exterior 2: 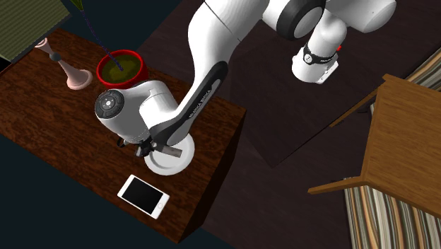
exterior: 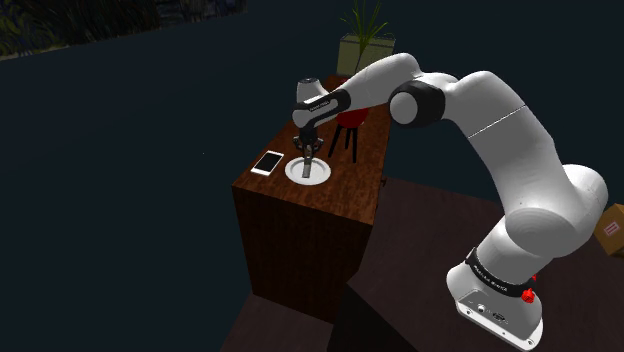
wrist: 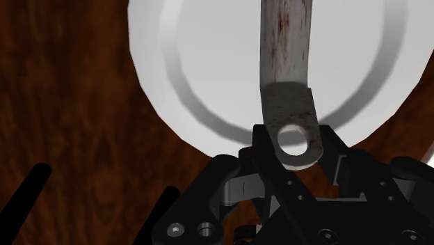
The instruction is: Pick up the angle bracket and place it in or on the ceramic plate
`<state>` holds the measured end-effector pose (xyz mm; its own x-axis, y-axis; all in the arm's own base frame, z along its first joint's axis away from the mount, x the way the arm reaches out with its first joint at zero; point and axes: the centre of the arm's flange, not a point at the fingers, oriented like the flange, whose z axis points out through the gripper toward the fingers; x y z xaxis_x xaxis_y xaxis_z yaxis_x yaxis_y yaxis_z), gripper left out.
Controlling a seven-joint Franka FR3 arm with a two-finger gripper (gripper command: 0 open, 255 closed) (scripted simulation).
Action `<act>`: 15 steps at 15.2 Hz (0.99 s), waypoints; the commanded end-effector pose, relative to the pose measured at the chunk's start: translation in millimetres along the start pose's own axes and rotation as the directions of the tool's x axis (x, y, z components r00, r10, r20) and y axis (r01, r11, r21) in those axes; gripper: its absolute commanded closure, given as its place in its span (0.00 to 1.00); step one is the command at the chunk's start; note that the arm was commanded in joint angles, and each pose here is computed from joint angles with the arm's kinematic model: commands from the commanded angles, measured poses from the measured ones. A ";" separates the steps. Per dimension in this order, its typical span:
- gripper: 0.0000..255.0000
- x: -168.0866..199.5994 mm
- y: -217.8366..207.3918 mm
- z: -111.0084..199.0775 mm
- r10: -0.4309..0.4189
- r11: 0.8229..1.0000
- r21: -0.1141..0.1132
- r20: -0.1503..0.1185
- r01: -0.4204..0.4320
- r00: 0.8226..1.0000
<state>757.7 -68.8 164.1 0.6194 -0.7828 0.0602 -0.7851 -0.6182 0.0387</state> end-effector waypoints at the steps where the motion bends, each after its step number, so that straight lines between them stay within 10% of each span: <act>1: 1.00 -0.3 -0.3 0.7 0.000 1.000 0.000 0.000 0.000 1.000; 5: 1.00 -0.3 -0.3 0.7 0.000 1.000 0.000 0.000 0.000 1.000; 6: 0.00 -0.3 -0.3 0.7 0.000 1.000 0.000 0.000 0.000 1.000; 15: 0.00 -0.3 -0.3 -49.3 0.000 1.000 0.000 0.000 0.000 1.000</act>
<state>758.6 -65.4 201.7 0.6197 -0.7825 0.0604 -0.7848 -0.6186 0.0378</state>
